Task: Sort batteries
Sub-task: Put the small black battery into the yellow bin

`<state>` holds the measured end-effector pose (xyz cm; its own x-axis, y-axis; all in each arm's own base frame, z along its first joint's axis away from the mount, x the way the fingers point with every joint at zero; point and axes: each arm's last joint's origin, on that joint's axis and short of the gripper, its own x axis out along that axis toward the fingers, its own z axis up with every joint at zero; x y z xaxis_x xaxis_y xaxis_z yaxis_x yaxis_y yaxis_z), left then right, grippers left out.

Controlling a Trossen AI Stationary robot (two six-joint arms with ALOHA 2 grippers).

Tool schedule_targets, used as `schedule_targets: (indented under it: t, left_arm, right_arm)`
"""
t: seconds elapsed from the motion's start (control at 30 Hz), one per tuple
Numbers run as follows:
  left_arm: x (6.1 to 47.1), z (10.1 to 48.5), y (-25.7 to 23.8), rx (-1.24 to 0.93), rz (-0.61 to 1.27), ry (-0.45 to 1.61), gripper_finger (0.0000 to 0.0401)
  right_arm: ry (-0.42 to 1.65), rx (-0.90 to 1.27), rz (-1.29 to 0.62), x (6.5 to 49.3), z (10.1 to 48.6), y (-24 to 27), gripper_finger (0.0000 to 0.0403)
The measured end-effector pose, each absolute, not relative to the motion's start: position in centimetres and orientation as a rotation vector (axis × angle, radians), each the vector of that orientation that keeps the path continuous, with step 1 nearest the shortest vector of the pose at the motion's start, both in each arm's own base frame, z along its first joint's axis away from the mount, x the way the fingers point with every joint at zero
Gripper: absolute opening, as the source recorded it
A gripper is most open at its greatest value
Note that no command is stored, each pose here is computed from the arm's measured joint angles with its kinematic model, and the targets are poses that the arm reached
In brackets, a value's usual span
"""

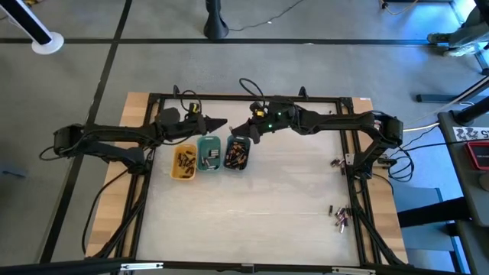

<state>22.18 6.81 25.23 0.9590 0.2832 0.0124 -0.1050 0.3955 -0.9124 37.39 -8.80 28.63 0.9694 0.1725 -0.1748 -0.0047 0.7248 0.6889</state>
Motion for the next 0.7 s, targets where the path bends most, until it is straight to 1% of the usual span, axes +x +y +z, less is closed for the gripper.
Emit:
schedule_targets:
  t: [0.13,0.37,0.7]
  left_arm:
    - [22.6,25.5,6.4,-1.118,0.200,-0.206,0.0214]
    - [23.6,24.6,6.0,-1.138,0.193,-0.165,0.0194]
    - [23.9,24.8,6.0,-1.097,0.173,-0.203,0.0188]
  right_arm:
    - [0.232,0.743,0.084,37.4,28.6,-8.9,0.0018]
    - [0.223,0.740,0.065,37.2,28.6,-9.4,0.0019]
    - [0.226,0.757,0.063,37.2,28.6,-9.4,0.0019]
